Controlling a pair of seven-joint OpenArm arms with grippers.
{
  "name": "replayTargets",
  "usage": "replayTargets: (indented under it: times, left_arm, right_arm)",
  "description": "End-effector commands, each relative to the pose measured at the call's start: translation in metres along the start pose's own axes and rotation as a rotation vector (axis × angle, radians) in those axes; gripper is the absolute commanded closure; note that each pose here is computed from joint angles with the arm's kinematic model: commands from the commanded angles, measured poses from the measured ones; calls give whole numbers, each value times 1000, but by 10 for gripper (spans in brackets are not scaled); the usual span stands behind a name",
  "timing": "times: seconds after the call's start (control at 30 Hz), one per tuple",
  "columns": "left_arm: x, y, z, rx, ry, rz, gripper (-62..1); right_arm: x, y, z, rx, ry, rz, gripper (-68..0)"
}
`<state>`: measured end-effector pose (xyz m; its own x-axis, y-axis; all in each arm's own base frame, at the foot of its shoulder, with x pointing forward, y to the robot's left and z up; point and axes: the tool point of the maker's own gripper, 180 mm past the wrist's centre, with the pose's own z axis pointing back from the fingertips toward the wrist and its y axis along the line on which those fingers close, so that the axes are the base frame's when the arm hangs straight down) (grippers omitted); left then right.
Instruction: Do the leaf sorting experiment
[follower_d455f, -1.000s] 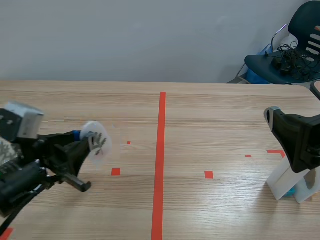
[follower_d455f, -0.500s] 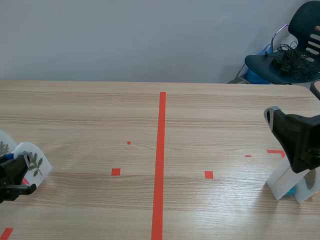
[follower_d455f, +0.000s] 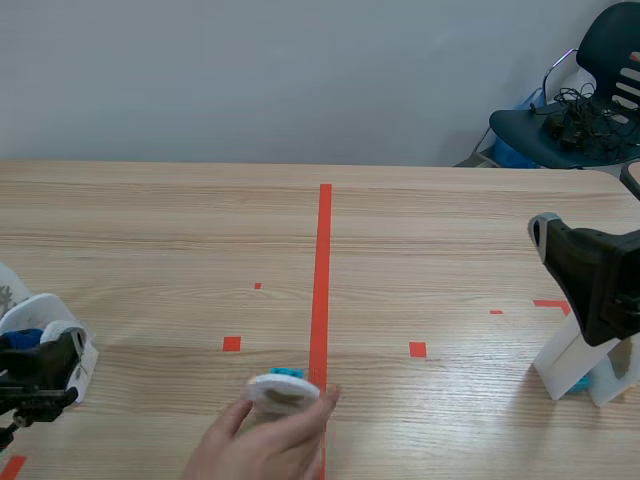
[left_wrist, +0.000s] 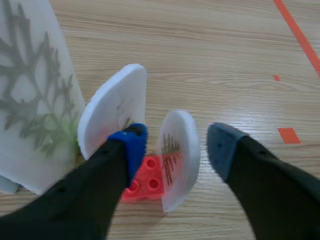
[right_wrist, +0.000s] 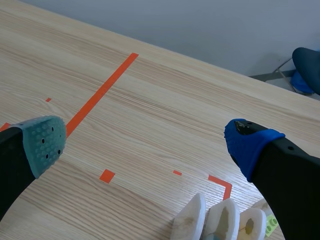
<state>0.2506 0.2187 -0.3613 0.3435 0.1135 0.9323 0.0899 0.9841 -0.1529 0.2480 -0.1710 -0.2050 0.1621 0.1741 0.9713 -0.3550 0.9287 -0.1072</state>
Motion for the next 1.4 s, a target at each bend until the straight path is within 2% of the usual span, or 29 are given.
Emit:
replayTargets:
  times: [0.0,0.13,0.27,0.43,0.53,0.6,0.67,0.77,0.9,1.07,1.17,1.27,1.37]
  left_arm:
    - [16,-7,-2,-42,-45,-9,-409]
    - [40,-28,4,-171,-83,-22,-418]
    - [83,-53,24,-335,-160,-11,-418]
    - [127,-65,47,-369,-217,-112,-430]
    - [139,-84,60,-417,-222,-168,-534]
    - [144,-95,66,-444,-227,-188,-583]
    - [145,-100,70,-459,-226,-200,-598]
    - [137,-100,69,-459,-181,-212,-598]
    - [128,-97,67,-467,-120,-258,-598]
    - [126,-92,65,-483,-90,-297,-598]
    - [126,-92,65,-487,-87,-305,-598]
    - [127,-92,65,-488,-90,-305,-598]
    - [127,-92,65,-488,-90,-305,-598]
  right_arm:
    - [6,-4,-1,-6,-26,3,-679]
    - [6,-4,-1,-6,-26,3,-679]
    - [6,-4,-1,-6,-26,3,-679]
    - [6,-4,-1,-10,-27,3,-679]
    - [6,-5,-1,-14,-26,3,-679]
    - [6,-5,-1,-14,-26,3,-679]
    - [6,-5,-1,-12,-26,3,-679]
    - [6,-2,-1,0,-25,3,-679]
    - [2,6,-4,27,-10,-7,-679]
    - [-14,38,-15,127,21,-56,-679]
    - [-32,60,-25,187,56,-56,-679]
    - [-49,85,-35,253,67,-69,-679]
    - [-65,111,-45,315,82,-56,-679]
